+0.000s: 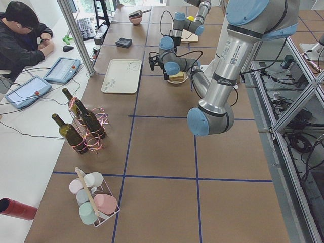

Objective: Make sandwich and place on tray
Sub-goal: 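Grip the plate rim with the left gripper while the right gripper withdraws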

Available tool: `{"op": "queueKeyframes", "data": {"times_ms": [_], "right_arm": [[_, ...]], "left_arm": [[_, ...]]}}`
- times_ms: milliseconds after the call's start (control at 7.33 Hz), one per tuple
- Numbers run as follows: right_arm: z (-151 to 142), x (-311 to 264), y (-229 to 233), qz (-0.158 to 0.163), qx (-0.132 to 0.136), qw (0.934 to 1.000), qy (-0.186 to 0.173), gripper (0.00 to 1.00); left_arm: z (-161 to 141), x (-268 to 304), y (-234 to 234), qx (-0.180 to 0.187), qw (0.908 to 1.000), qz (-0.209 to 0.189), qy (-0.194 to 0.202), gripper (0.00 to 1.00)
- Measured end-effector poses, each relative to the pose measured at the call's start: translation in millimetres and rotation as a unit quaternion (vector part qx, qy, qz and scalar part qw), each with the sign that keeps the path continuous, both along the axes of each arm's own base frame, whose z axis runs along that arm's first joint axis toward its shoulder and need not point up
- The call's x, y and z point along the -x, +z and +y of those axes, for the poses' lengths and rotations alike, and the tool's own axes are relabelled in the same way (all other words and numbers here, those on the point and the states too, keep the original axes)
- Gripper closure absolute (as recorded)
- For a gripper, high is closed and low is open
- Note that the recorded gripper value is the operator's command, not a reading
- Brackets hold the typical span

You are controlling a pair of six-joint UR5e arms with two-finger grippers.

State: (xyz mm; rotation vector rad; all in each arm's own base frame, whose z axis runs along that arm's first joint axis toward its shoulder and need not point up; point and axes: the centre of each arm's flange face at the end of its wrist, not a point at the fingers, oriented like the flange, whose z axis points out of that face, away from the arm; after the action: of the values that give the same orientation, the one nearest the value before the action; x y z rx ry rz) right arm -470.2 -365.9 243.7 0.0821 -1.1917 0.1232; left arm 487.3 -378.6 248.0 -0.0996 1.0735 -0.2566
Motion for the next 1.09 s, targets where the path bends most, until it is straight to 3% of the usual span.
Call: {"op": "queueKeyframes", "data": {"times_ms": [273,545,818,1091], "right_arm": [[-21,-22,0,0.006,0.014,0.9999,0.007,0.0],[-38,-41,0,0.021,0.03,0.9992,0.013,0.0],[-52,-60,-1,0.027,0.044,0.9986,0.014,0.0],[-55,-66,-2,0.026,0.046,0.9985,0.016,0.0]], "left_arm": [[26,-36,12,0.004,0.9998,-0.017,0.007,0.4],[40,-56,20,0.0,0.9997,-0.021,0.015,0.52],[47,-68,26,0.0,0.9996,-0.019,0.021,0.54],[52,-74,29,0.0,0.9994,-0.02,0.027,0.65]]}}
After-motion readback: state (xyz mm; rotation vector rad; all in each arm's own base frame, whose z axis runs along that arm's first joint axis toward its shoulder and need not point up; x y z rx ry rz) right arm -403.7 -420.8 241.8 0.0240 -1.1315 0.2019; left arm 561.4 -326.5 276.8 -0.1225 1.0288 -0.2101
